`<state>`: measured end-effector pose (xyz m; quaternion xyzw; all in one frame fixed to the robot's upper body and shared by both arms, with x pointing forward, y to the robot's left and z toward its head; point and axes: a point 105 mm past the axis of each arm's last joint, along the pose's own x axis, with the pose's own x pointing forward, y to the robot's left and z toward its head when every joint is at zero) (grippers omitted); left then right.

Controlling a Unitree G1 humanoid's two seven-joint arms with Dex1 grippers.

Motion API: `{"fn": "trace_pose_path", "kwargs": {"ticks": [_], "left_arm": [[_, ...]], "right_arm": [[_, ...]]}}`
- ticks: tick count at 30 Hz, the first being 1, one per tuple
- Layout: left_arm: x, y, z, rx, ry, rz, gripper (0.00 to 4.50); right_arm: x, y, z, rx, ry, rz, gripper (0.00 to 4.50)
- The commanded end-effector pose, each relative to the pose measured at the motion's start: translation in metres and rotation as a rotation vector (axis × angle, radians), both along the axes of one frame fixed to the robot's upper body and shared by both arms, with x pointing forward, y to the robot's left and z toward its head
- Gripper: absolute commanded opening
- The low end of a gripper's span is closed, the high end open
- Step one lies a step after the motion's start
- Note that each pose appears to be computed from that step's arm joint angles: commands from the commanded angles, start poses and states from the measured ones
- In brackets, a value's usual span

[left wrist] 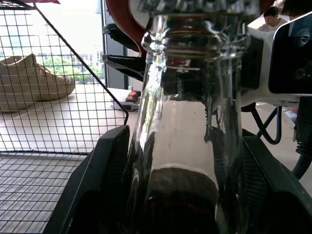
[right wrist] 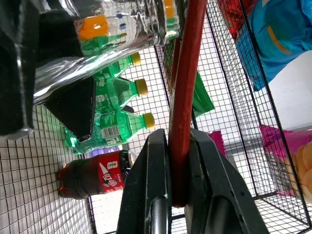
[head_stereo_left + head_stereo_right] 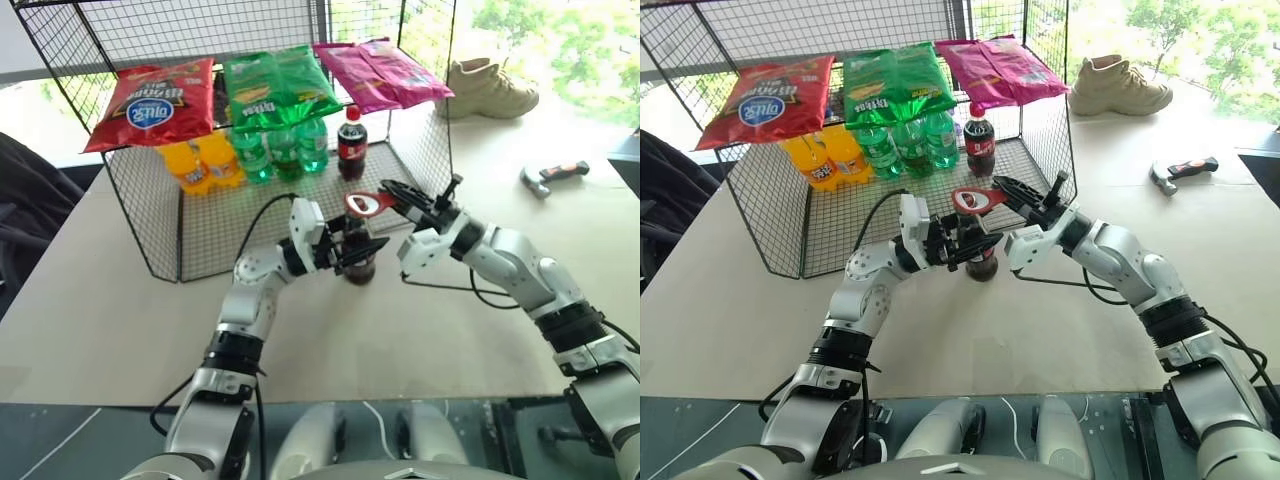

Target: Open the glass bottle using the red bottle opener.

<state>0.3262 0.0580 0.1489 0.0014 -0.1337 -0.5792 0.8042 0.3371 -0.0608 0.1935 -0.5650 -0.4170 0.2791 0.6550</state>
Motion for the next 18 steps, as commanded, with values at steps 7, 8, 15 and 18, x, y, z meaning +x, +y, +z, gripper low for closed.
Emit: {"fn": "trace_pose_path", "kwargs": {"ticks": [7, 8, 15, 18], "left_arm": [[-0.002, -0.006, -0.004, 0.013, 0.006, -0.004, 2.32], [-0.003, -0.006, -0.004, 0.014, 0.006, -0.005, 2.32], [-0.004, -0.010, -0.003, 0.014, 0.004, -0.015, 2.32], [-0.004, -0.011, -0.003, 0.013, 0.006, -0.018, 2.32]], "right_arm": [[0.005, -0.002, 0.008, -0.092, -0.074, -0.013, 0.00], [0.005, -0.002, 0.009, -0.094, -0.078, -0.012, 0.00], [0.008, -0.005, 0.016, -0.115, -0.109, -0.016, 0.00], [0.011, -0.010, 0.020, -0.117, -0.122, -0.029, 0.00]]}}
